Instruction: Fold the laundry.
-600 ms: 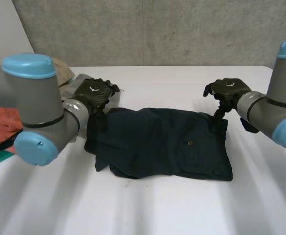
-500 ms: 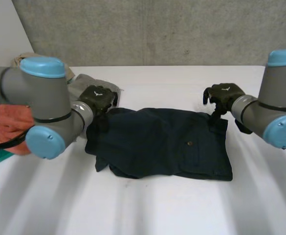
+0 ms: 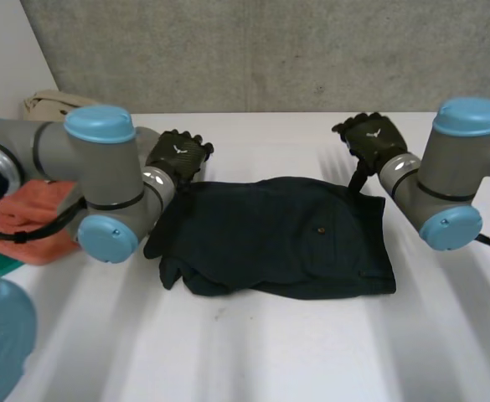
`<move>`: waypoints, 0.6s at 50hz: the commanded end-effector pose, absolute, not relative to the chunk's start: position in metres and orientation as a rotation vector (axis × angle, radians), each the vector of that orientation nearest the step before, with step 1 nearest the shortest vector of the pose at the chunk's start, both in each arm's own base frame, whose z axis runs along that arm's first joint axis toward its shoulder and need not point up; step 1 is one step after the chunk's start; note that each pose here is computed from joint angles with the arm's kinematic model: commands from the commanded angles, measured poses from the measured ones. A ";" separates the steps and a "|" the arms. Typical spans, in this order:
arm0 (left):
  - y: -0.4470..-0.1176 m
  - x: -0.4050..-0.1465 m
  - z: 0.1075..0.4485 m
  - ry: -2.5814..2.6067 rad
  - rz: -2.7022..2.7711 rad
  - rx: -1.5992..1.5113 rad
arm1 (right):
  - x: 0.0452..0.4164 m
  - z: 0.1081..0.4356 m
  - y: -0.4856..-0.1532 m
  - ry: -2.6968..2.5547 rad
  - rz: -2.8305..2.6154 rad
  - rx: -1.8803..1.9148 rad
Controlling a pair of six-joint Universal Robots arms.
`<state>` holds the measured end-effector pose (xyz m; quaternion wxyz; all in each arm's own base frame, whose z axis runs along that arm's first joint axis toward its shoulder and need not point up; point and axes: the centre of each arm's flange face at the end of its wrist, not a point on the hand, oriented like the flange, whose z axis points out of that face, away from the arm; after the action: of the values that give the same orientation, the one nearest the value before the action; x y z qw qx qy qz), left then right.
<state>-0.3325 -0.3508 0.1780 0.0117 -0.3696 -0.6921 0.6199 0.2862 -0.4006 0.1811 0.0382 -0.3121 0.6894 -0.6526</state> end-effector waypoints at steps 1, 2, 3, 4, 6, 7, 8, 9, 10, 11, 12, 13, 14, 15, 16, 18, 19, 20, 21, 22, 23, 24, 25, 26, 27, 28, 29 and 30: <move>-0.333 -0.314 0.220 -2.138 2.031 -1.088 | 0.271 0.226 -0.376 2.131 -2.034 -0.937; -0.331 -0.311 0.224 -2.143 2.037 -1.079 | 0.268 0.231 -0.370 2.145 -2.025 -0.940; -0.325 -0.307 0.233 -2.136 2.050 -1.059 | 0.262 0.240 -0.358 2.182 -1.994 -0.943; -0.322 -0.304 0.237 -2.130 2.058 -1.050 | 0.259 0.243 -0.351 2.202 -1.974 -0.950; -0.314 -0.301 0.243 -2.125 2.058 -1.035 | 0.254 0.246 -0.335 2.252 -1.915 -0.972; -0.307 -0.298 0.248 -2.118 2.049 -1.018 | 0.249 0.246 -0.320 2.316 -1.839 -0.987; -0.303 -0.297 0.250 -2.114 2.041 -1.013 | 0.246 0.244 -0.312 2.352 -1.793 -0.992; -0.299 -0.296 0.250 -2.112 2.029 -1.005 | 0.243 0.241 -0.304 2.384 -1.744 -1.000; -0.295 -0.295 0.251 -2.110 2.015 -0.999 | 0.241 0.239 -0.295 2.414 -1.692 -1.005; -0.289 -0.293 0.250 -2.107 1.986 -0.989 | 0.236 0.232 -0.280 2.471 -1.597 -1.011; -0.286 -0.292 0.250 -2.105 1.971 -0.982 | 0.234 0.227 -0.271 2.495 -1.539 -1.016; -0.283 -0.292 0.249 -2.105 1.956 -0.978 | 0.233 0.222 -0.263 2.518 -1.483 -1.018; -0.280 -0.291 0.247 -2.104 1.937 -0.973 | 0.231 0.216 -0.255 2.536 -1.435 -1.012; -0.275 -0.290 0.244 -2.104 1.911 -0.966 | 0.231 0.204 -0.242 2.548 -1.371 -1.004; -0.274 -0.290 0.242 -2.105 1.897 -0.963 | 0.231 0.198 -0.238 2.549 -1.355 -0.993; -0.271 -0.290 0.238 -2.104 1.878 -0.953 | 0.233 0.185 -0.232 2.536 -1.357 -0.977; -0.269 -0.290 0.234 -2.102 1.865 -0.950 | 0.234 0.172 -0.230 2.512 -1.398 -0.965; -0.269 -0.290 0.233 -2.102 1.862 -0.950 | 0.234 0.166 -0.230 2.497 -1.429 -0.959; -0.268 -0.290 0.231 -2.103 1.857 -0.950 | 0.235 0.161 -0.230 2.480 -1.463 -0.959; -0.267 -0.290 0.227 -2.104 1.851 -0.952 | 0.238 0.151 -0.234 2.441 -1.545 -0.965; -0.267 -0.290 0.225 -2.107 1.847 -0.951 | 0.238 0.147 -0.236 2.424 -1.587 -0.969; -0.266 -0.291 0.223 -2.107 1.845 -0.955 | 0.239 0.144 -0.239 2.408 -1.629 -0.973; -0.266 -0.291 0.222 -2.107 1.845 -0.955 | 0.240 0.142 -0.243 2.390 -1.677 -0.979; -0.265 -0.291 0.220 -2.114 1.839 -0.955 | 0.240 0.136 -0.250 2.382 -1.746 -1.000; -0.265 -0.291 0.219 -2.115 1.837 -0.955 | 0.239 0.133 -0.252 2.391 -1.767 -1.013; -0.265 -0.292 0.218 -2.117 1.834 -0.953 | 0.239 0.132 -0.253 2.399 -1.781 -1.025; -0.264 -0.292 0.218 -2.117 1.833 -0.951 | 0.238 0.130 -0.255 2.415 -1.792 -1.030; -0.264 -0.291 0.217 -2.122 1.831 -0.950 | 0.236 0.129 -0.257 2.442 -1.804 -1.044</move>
<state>-0.2905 -0.2651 0.2236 0.0929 -0.3202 -0.7101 0.6201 0.2377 -0.2391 0.1423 0.0281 -0.3204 0.7869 -0.5266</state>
